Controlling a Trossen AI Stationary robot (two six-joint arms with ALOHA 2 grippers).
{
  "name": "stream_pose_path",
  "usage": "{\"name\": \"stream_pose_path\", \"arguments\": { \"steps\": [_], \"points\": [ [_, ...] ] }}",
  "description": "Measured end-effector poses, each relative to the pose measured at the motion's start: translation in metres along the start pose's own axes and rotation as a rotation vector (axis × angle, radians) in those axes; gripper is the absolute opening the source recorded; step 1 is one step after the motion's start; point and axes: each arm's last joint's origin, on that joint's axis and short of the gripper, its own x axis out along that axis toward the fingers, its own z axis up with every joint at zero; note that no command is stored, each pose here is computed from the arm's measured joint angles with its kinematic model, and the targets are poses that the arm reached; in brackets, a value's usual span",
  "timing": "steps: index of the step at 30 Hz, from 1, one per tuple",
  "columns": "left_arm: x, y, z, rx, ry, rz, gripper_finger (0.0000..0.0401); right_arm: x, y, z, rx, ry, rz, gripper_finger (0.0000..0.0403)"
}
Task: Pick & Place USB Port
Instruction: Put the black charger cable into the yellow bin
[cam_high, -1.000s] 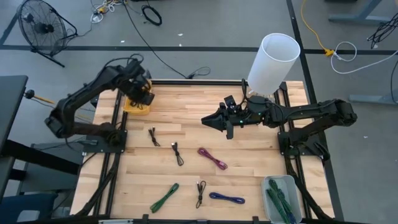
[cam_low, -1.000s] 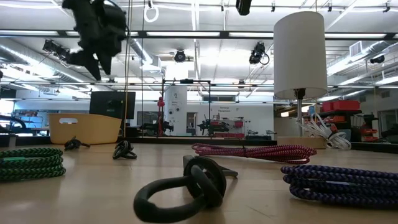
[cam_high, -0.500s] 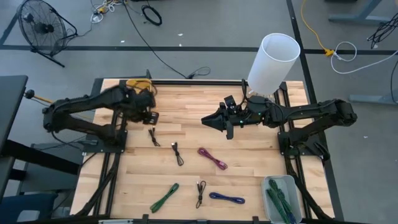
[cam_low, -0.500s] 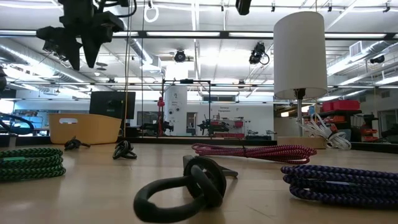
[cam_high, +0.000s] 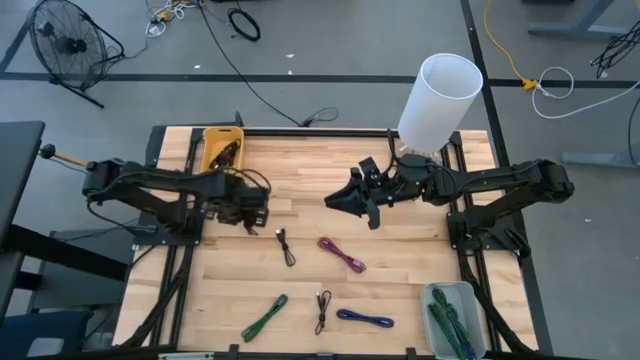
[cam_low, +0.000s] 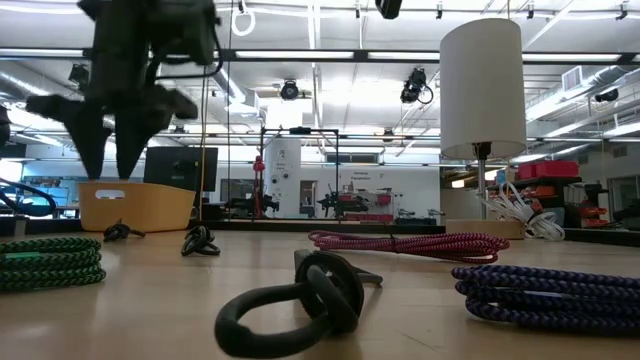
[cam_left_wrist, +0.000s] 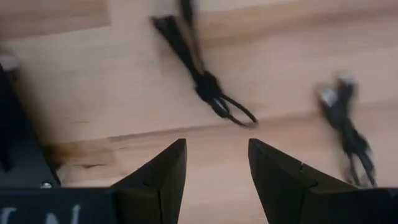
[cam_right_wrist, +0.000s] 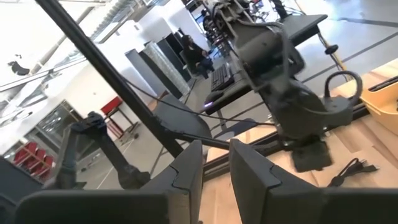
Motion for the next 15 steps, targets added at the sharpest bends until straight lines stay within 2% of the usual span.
{"name": "stream_pose_path", "arguments": {
  "steps": [4,11,15],
  "points": [
    [0.018,0.009,0.001,-0.093,-0.004,0.016,0.0177,0.0,0.0,0.0,-0.012,0.002,0.005,0.0082],
    [0.048,0.008,0.007,-0.168,-0.025,-0.166,0.0177,0.0,0.0,0.0,-0.011,0.004,0.005,0.0082],
    [0.051,0.015,0.009,-0.177,-0.006,-0.111,0.0177,0.0,0.002,-0.001,-0.011,0.008,0.009,0.0082]
  ]
}}
